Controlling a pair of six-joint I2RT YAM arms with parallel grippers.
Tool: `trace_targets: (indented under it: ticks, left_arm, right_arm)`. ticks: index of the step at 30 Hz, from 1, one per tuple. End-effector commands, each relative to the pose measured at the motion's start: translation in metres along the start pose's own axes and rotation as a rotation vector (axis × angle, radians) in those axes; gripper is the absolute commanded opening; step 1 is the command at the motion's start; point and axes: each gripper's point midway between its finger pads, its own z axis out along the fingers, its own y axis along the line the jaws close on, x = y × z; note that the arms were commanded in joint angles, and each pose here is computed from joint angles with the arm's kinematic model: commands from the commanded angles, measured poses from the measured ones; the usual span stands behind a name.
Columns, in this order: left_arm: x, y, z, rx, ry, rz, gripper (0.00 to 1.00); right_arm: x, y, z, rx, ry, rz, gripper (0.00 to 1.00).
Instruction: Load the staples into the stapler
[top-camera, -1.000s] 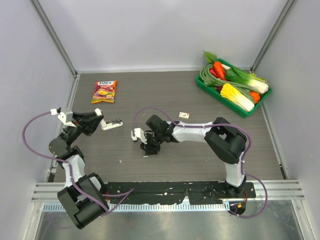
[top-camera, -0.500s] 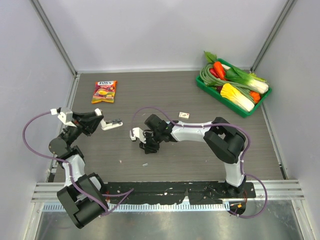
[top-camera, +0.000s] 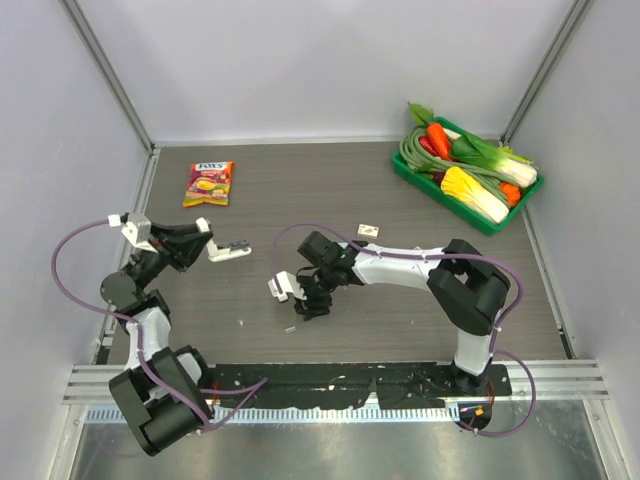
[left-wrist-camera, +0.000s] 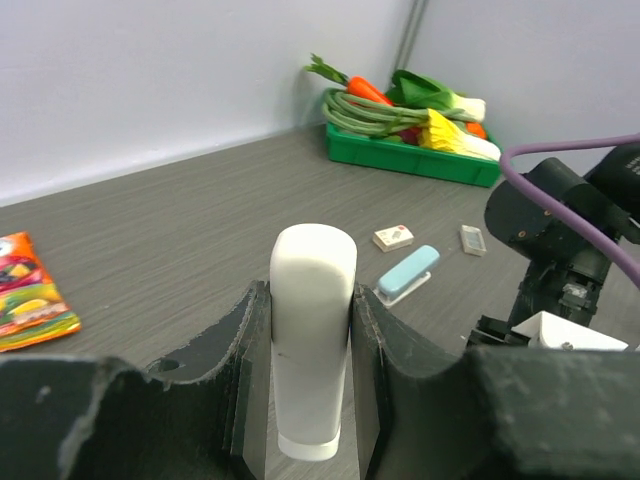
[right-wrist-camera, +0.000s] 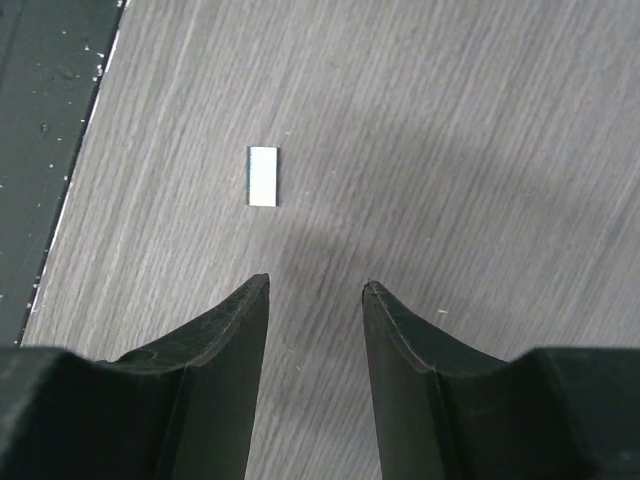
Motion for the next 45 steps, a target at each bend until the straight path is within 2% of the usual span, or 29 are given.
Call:
trace_targets:
  ticks: [1, 8, 9, 11, 14, 21, 23, 26, 31, 33, 35, 38, 45]
  left_arm:
    - [-0.001, -0.015, 0.011, 0.09, 0.009, 0.078, 0.0]
    - [0.008, -0.016, 0.018, 0.132, 0.036, 0.122, 0.0]
    - [0.015, -0.014, 0.019, 0.131, 0.059, 0.081, 0.0]
    - [0.021, -0.009, 0.023, 0.14, 0.075, 0.138, 0.0]
    - [0.035, -0.008, 0.029, 0.163, 0.102, 0.131, 0.0]
    - [0.057, -0.011, 0.053, 0.223, 0.076, 0.142, 0.0]
    - [0.06, -0.017, 0.06, 0.255, 0.068, 0.111, 0.0]
    - [0.06, -0.023, 0.069, 0.303, 0.036, 0.071, 0.0]
    - [0.068, -0.037, 0.083, 0.41, 0.047, 0.116, 0.0]
    - [0.073, -0.051, 0.086, 0.46, 0.05, 0.128, 0.0]
    - [0.073, -0.067, 0.09, 0.513, 0.046, 0.137, 0.0]
    - [0.07, -0.092, 0.096, 0.585, 0.025, 0.162, 0.0]
    - [0.058, -0.129, 0.097, 0.675, -0.01, 0.166, 0.0]
  right_arm:
    - [-0.013, 0.004, 0.009, -0.001, -0.039, -0.058, 0.49]
    - [-0.018, 0.007, 0.021, -0.01, -0.044, -0.055, 0.5]
    - [-0.019, 0.008, 0.022, -0.013, -0.047, -0.06, 0.5]
    - [-0.017, 0.008, 0.024, -0.006, -0.04, -0.052, 0.5]
    - [-0.018, 0.006, 0.028, 0.002, -0.038, -0.052, 0.5]
    - [-0.019, 0.014, 0.029, -0.027, -0.032, -0.036, 0.51]
    - [-0.023, 0.014, 0.02, -0.018, -0.038, -0.036, 0.51]
    - [-0.04, 0.0, -0.018, 0.019, -0.088, 0.008, 0.51]
    - [-0.086, -0.032, -0.109, 0.114, -0.281, 0.114, 0.51]
    - [-0.085, -0.057, -0.134, 0.204, -0.329, 0.156, 0.52]
    - [-0.082, -0.074, -0.146, 0.259, -0.366, 0.207, 0.52]
    - [-0.076, -0.081, -0.137, 0.248, -0.388, 0.274, 0.52]
    - [-0.072, -0.071, -0.122, 0.163, -0.421, 0.311, 0.53]
